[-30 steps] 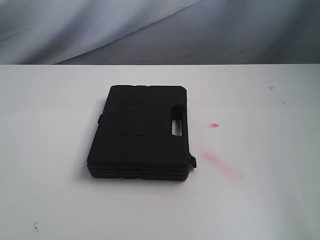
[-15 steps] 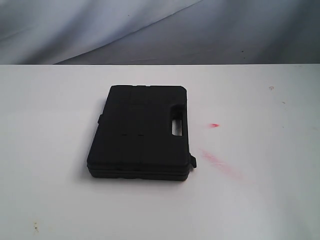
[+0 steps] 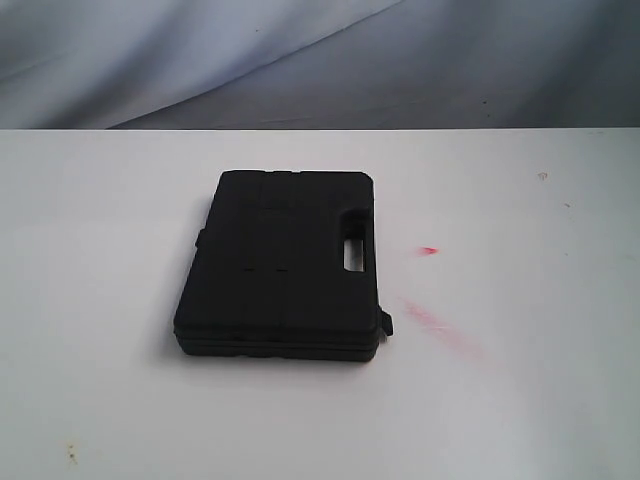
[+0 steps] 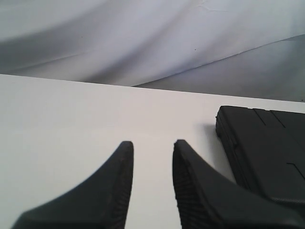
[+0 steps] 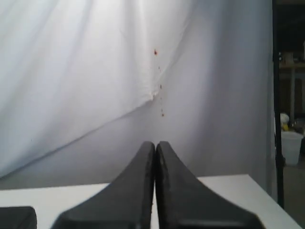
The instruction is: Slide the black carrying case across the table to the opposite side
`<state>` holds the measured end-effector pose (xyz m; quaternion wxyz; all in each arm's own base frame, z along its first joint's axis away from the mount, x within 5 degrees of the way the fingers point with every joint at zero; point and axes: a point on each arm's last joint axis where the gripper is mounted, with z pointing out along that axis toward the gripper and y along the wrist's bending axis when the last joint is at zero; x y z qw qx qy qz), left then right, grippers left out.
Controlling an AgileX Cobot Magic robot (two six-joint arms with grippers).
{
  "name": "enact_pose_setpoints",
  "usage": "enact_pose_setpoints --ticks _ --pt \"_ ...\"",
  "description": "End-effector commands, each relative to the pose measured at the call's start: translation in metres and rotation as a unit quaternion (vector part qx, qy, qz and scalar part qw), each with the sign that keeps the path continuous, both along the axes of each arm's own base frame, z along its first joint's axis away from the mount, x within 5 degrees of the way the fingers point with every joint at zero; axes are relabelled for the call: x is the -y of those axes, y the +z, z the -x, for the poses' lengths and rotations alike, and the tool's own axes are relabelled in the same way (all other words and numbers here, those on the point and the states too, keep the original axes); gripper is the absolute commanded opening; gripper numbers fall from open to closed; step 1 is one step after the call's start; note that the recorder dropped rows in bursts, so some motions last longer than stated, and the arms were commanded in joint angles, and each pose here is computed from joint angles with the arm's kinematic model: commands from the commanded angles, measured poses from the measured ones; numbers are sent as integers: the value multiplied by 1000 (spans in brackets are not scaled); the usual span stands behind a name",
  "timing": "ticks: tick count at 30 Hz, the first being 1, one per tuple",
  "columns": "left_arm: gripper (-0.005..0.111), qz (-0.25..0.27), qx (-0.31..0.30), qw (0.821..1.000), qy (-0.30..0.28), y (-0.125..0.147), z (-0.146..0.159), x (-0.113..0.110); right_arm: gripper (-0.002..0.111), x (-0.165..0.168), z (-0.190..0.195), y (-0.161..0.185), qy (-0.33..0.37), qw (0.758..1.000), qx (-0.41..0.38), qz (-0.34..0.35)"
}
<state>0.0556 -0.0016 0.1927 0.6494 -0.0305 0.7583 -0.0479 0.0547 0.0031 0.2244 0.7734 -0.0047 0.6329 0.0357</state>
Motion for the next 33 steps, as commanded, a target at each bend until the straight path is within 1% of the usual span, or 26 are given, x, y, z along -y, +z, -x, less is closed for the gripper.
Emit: enact_pose_setpoints --ticks 1,5,12,17,19,21,25,26,27,29,30,31,33 --pt "29 -2 0 1000 2 -1 0 0 0 -1 2 6 3 999 41 6" --pt "29 -2 0 1000 2 -1 0 0 0 -1 4 12 6 997 75 -2" --pt "29 -2 0 1000 2 -1 0 0 0 -1 4 14 8 996 85 -7" --pt "29 -2 0 1000 2 -1 0 0 0 -1 7 19 11 993 117 -9" --pt "29 -2 0 1000 2 -1 0 0 0 -1 7 20 13 992 120 -20" --pt "29 -2 0 1000 2 -1 0 0 0 0 7 20 21 991 118 -60" --pt "29 -2 0 1000 2 -1 0 0 0 3 7 20 47 973 111 -198" --pt "29 -2 0 1000 2 -1 0 0 0 4 7 20 47 971 114 -205" --pt "29 -2 0 1000 2 -1 0 0 0 3 7 21 47 974 117 -191" --pt "29 -2 0 1000 2 -1 0 0 0 0 8 22 49 981 127 -141" --pt "29 -2 0 1000 2 -1 0 0 0 -3 8 22 51 985 128 -100" --pt "29 -2 0 1000 2 -1 0 0 0 -4 9 25 53 987 132 -76" --pt "29 -2 0 1000 2 -1 0 0 0 -7 14 39 66 984 152 -58"
